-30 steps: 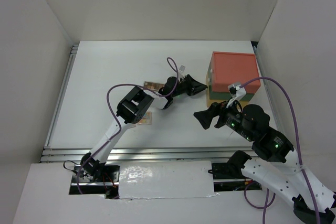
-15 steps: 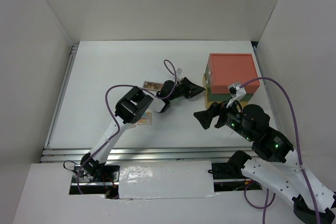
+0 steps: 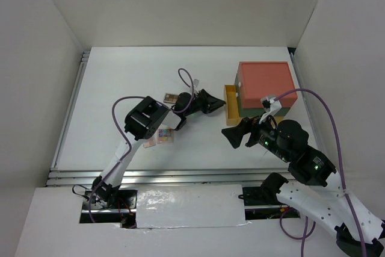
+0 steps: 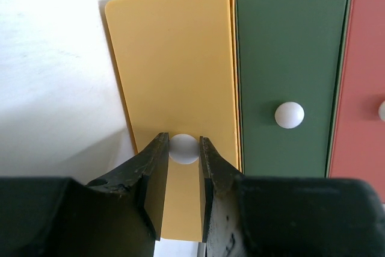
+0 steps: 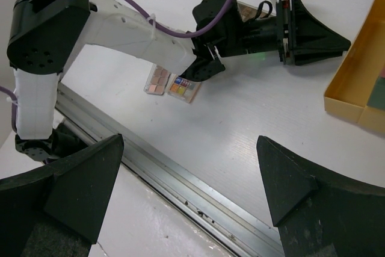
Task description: Organize the makeup
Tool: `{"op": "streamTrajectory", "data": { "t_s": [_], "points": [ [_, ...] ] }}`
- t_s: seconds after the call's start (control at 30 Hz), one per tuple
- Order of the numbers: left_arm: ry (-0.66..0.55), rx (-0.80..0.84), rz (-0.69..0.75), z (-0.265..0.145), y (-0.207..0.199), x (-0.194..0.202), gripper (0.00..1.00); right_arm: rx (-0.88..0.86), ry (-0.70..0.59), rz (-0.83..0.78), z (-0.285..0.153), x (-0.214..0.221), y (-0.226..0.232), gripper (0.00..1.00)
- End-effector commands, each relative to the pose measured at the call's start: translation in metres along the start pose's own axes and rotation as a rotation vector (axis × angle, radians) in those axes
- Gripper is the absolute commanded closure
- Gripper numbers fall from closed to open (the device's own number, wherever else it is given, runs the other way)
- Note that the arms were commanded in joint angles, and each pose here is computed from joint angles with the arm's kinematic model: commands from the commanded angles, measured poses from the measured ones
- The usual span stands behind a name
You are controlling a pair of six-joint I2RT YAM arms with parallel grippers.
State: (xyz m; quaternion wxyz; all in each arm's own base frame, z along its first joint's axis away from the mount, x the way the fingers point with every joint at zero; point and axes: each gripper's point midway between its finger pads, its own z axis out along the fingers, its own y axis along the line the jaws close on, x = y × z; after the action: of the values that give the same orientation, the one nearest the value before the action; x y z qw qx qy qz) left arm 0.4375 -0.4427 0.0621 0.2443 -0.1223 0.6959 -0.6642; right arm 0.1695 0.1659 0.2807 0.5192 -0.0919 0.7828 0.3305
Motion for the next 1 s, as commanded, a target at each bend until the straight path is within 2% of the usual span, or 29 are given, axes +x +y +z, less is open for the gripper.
{"op": "streamTrajectory", "data": {
  "t_s": [0.0, 0.6, 0.77, 0.87, 0.97],
  "points": [
    [-0.037, 0.096, 0.086, -0.01, -0.042, -0.02, 0.83, -0.029, -0.037, -0.012, 0.002, -0.009, 0.006, 0.0],
    [-0.072, 0.023, 0.12, -0.043, -0.038, -0.036, 0.8, -0.041, -0.034, -0.012, 0.004, -0.01, 0.01, 0.0],
    [-0.078, 0.013, 0.134, -0.047, -0.041, -0.039, 0.76, -0.042, -0.036, -0.012, 0.004, -0.01, 0.01, 0.0],
    [-0.08, 0.011, 0.137, -0.049, -0.042, -0.04, 0.71, -0.043, -0.035, -0.012, 0.005, -0.01, 0.01, 0.0],
    [-0.089, 0.0, 0.139, -0.053, -0.043, -0.043, 0.58, -0.047, -0.036, -0.012, 0.005, -0.011, 0.011, 0.0]
  ]
}}
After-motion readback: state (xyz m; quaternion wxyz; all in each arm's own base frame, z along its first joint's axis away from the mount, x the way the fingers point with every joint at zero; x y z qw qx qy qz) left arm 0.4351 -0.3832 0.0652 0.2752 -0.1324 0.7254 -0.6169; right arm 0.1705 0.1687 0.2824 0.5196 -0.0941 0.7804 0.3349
